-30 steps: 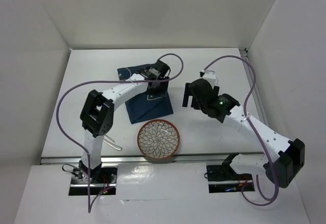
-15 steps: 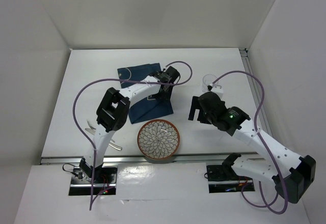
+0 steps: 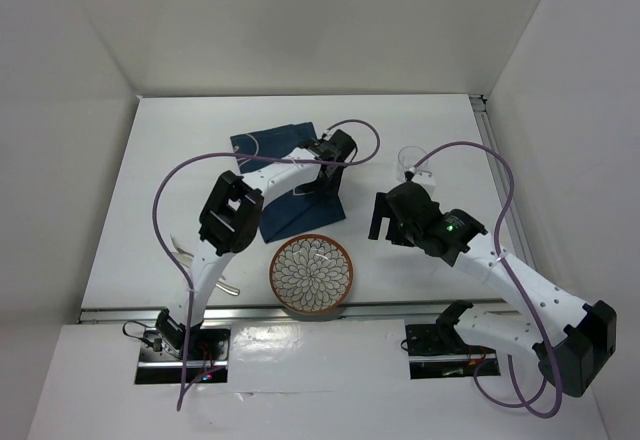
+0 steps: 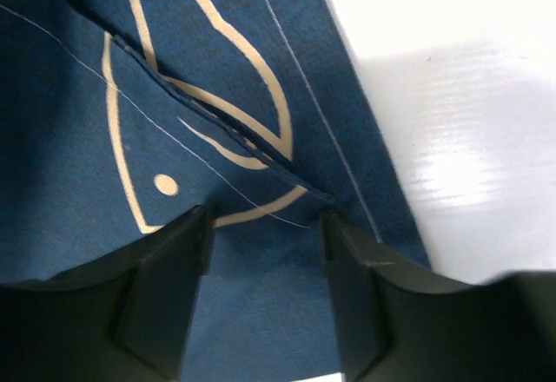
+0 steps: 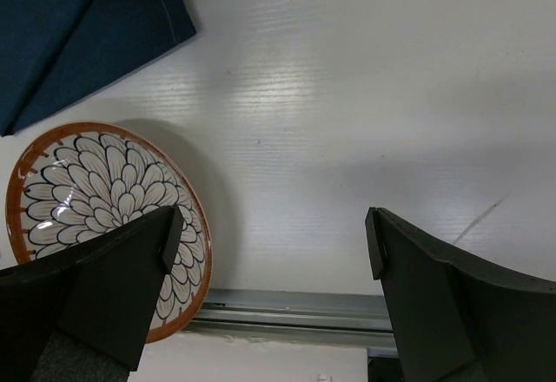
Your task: Set the dinner table for one person
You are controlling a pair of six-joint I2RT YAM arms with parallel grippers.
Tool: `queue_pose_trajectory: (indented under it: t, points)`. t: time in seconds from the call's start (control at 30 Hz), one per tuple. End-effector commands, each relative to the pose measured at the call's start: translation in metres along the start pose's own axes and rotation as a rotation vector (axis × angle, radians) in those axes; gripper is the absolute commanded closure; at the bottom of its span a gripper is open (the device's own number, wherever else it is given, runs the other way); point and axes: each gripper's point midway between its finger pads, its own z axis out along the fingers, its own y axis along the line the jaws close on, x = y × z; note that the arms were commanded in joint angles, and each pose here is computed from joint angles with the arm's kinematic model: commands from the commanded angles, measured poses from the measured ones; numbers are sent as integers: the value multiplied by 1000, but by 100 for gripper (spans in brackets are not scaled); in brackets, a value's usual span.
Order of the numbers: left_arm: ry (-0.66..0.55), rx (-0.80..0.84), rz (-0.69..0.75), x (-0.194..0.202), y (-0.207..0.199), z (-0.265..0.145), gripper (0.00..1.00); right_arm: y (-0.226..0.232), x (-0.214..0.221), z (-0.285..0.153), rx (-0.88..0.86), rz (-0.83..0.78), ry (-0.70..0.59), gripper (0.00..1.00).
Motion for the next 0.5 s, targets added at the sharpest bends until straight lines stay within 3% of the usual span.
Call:
queue_pose_trajectory:
  t: [0.0,0.03,0.47]
  points:
    - [11,-19,10,-2,2,1,27,-1,-2,0,5,19,-6,0]
    - [3,-16,7,-4,2,-3,21,-1,-2,0,5,19,-6,0]
    - [-10,108,34,-5,-8,-27,20,2,2,5,3,13,19,0]
